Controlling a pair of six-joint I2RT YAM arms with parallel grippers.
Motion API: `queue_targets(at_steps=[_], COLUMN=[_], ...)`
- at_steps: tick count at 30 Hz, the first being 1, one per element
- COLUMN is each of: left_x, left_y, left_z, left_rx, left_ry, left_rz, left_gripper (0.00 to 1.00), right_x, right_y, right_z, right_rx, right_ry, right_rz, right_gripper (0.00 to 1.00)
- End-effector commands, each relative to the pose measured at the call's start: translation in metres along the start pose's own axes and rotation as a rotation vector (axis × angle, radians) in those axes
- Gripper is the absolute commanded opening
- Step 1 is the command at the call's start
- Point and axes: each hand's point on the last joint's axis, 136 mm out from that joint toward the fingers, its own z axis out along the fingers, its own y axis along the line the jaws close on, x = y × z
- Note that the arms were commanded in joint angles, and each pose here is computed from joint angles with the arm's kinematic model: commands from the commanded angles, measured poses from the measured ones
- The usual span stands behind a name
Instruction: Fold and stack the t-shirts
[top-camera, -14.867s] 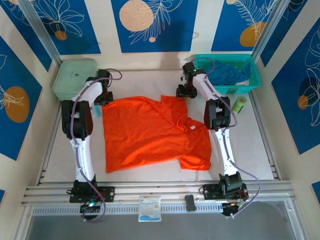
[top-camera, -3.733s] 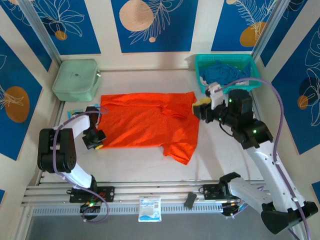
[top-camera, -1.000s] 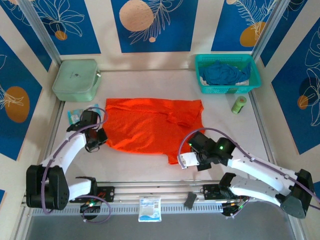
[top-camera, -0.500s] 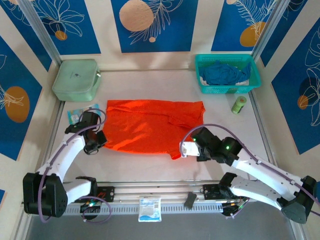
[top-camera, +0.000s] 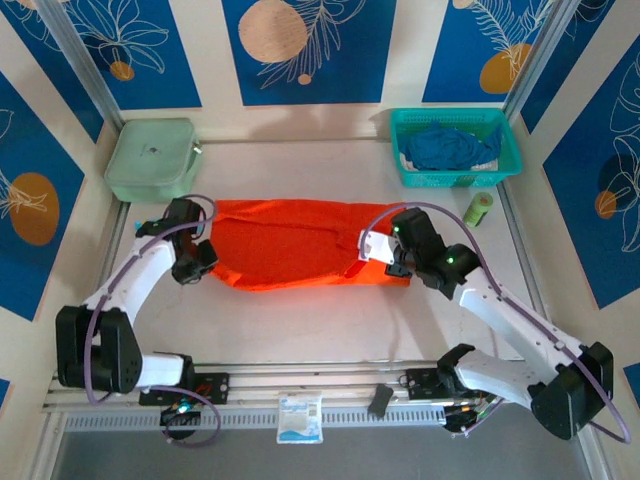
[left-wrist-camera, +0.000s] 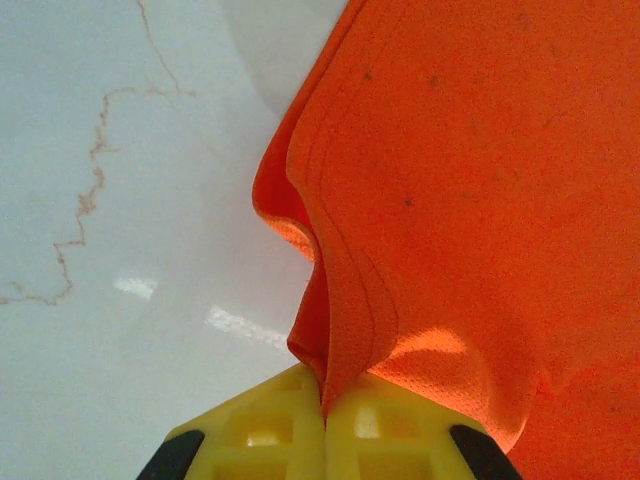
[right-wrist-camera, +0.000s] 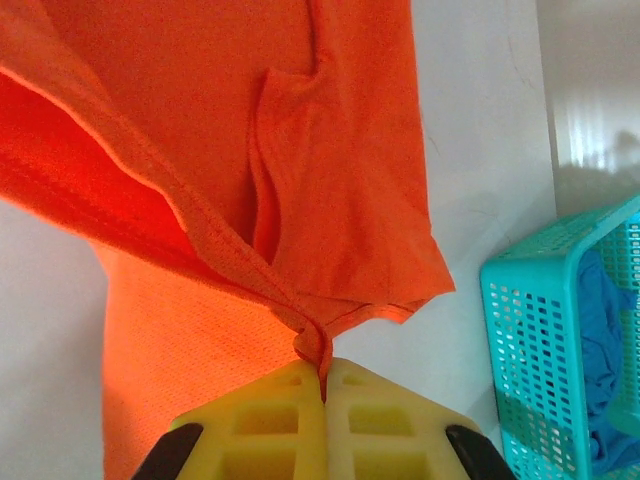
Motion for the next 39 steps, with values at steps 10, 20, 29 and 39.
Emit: queue_targets(at_steps=[10,20,29,39], left_x=[-0.036,-0.051,-0.058,-0.065], left_y=[0.000,0.004,0.011,0.012], left_z=[0.028,0.050,0.058,0.052], left_rx=[-0.115,-0.184,-0.228,-0.224], left_ry=[0.101,0.115,0.115,0.081], left_rz=[-0.045,-0.071,-0.075,-0.040], left_gripper=[0.00,0.00,0.21,0.68], right_x=[-0.005,0.001,0.008,0.012], right_y=[-0.044,-0.056,-0.062,-0.071], right_z=[0.043,0.095,0.140,0.188], right_rx=[-0.046,-0.088,-0.123,-0.114], right_ry=[-0.082,-0.069,-0.045,-0.001], right_rz=[0.067,0.099,0.101,0.158], right_gripper=[0.00,0.00,0.00,0.09])
